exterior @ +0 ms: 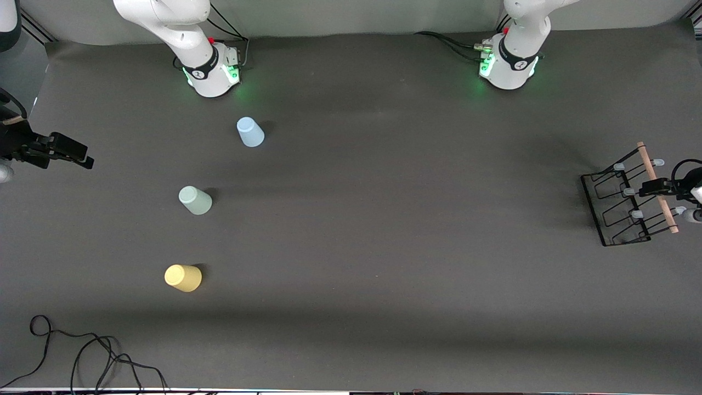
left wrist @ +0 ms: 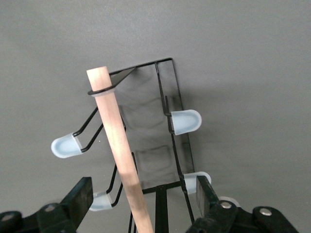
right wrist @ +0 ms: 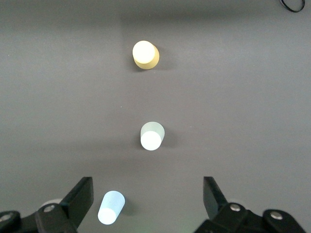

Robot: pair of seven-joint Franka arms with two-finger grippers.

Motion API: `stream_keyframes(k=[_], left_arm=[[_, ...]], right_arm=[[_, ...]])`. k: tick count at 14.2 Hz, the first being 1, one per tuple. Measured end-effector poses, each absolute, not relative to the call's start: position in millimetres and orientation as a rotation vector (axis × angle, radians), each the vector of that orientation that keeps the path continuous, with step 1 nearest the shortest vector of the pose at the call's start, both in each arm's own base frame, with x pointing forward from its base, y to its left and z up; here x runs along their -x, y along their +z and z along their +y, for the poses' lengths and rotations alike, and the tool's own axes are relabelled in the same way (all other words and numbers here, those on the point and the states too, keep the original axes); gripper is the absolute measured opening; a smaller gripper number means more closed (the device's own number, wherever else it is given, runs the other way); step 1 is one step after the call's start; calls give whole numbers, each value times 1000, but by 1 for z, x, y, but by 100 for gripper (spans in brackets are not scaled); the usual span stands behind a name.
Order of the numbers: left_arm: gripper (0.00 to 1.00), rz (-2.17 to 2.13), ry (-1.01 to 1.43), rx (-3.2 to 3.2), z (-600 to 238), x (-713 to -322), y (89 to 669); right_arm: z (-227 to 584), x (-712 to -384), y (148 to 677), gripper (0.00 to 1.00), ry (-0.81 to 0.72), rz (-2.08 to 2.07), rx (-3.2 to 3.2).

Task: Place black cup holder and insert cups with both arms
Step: 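Grasp the black wire rack by its wooden dowel with the left gripper, then carry the rack with the left gripper and set it mid-table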

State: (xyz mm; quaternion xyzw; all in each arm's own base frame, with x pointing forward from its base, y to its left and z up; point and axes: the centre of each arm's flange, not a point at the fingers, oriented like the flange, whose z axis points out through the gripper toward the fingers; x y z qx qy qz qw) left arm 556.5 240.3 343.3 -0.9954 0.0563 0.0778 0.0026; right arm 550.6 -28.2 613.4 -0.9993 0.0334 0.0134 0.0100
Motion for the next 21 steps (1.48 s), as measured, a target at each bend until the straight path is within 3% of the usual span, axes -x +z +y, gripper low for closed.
stream_keyframes(k=[3, 10, 16, 21], left_arm=[[89, 163, 264, 3125, 245, -553, 336], [16, 144, 288, 3132, 248, -547, 327], [16, 185, 287, 3158, 218, -564, 352], [16, 143, 315, 3156, 75, -611, 437]], right_arm=[[-28, -551, 613, 100, 42, 105, 3120], [-28, -551, 613, 100, 42, 105, 3120], [-28, -551, 613, 100, 42, 105, 3120], [-29, -551, 613, 100, 42, 106, 3120]])
